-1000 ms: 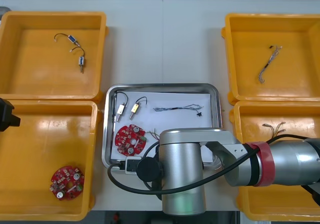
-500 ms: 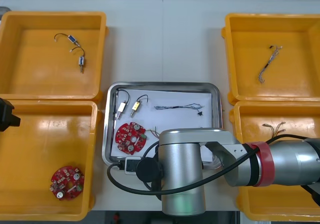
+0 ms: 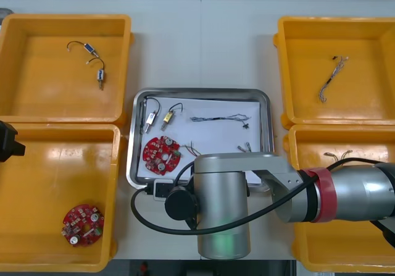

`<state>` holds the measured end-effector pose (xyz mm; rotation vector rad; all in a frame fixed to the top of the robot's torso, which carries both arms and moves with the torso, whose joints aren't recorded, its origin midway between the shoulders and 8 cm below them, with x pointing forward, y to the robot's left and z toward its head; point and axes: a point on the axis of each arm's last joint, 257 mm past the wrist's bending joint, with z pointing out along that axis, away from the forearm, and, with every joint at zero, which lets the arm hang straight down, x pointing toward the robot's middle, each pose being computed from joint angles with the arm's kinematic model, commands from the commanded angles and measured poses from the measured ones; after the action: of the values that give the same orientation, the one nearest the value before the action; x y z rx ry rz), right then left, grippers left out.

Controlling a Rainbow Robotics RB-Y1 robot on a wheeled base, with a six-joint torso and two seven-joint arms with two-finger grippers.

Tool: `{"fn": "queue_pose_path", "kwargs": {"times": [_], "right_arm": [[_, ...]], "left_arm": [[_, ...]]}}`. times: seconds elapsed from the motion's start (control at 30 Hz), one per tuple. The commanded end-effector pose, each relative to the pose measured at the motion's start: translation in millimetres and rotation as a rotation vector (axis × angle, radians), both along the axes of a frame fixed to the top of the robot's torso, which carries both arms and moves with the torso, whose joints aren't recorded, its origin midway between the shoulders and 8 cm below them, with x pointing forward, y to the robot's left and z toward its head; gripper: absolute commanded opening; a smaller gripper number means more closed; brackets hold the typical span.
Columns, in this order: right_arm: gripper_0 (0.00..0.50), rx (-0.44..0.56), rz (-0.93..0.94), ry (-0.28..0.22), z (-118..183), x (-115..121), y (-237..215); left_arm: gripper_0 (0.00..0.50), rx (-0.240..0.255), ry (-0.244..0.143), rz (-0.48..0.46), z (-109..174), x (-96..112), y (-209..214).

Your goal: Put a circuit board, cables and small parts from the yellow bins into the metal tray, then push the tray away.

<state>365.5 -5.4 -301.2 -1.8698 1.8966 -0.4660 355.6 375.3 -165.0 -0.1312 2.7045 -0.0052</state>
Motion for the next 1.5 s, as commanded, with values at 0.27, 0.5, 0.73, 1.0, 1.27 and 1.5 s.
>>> {"fn": "queue_pose_path", "kwargs": {"times": [0.27,0.5,0.73,1.0,1.27,1.5], "right_arm": [[0.000,-0.044,0.060,-0.150,46.4,49.9,13.8],[0.000,-0.070,0.066,-0.204,66.2,70.3,16.0],[0.000,-0.094,0.052,-0.240,78.2,88.6,16.3],[0.000,-0.118,0.034,-0.280,92.9,109.8,21.3],[0.000,-0.106,0.001,-0.268,102.9,126.3,22.4],[0.000,-0.109,-0.018,-0.279,117.2,145.4,22.7]], "left_arm": [[0.500,0.065,-0.026,-0.085,10.9,-2.2,6.7],[0.500,0.065,-0.026,-0.085,10.9,-2.2,6.7],[0.500,0.065,-0.026,-0.085,10.9,-2.2,6.7],[0.500,0.065,-0.026,-0.085,10.9,-2.2,6.7],[0.500,0.065,-0.026,-0.085,10.9,-2.2,6.7],[0.500,0.065,-0.026,-0.085,10.9,-2.2,6.7]]}}
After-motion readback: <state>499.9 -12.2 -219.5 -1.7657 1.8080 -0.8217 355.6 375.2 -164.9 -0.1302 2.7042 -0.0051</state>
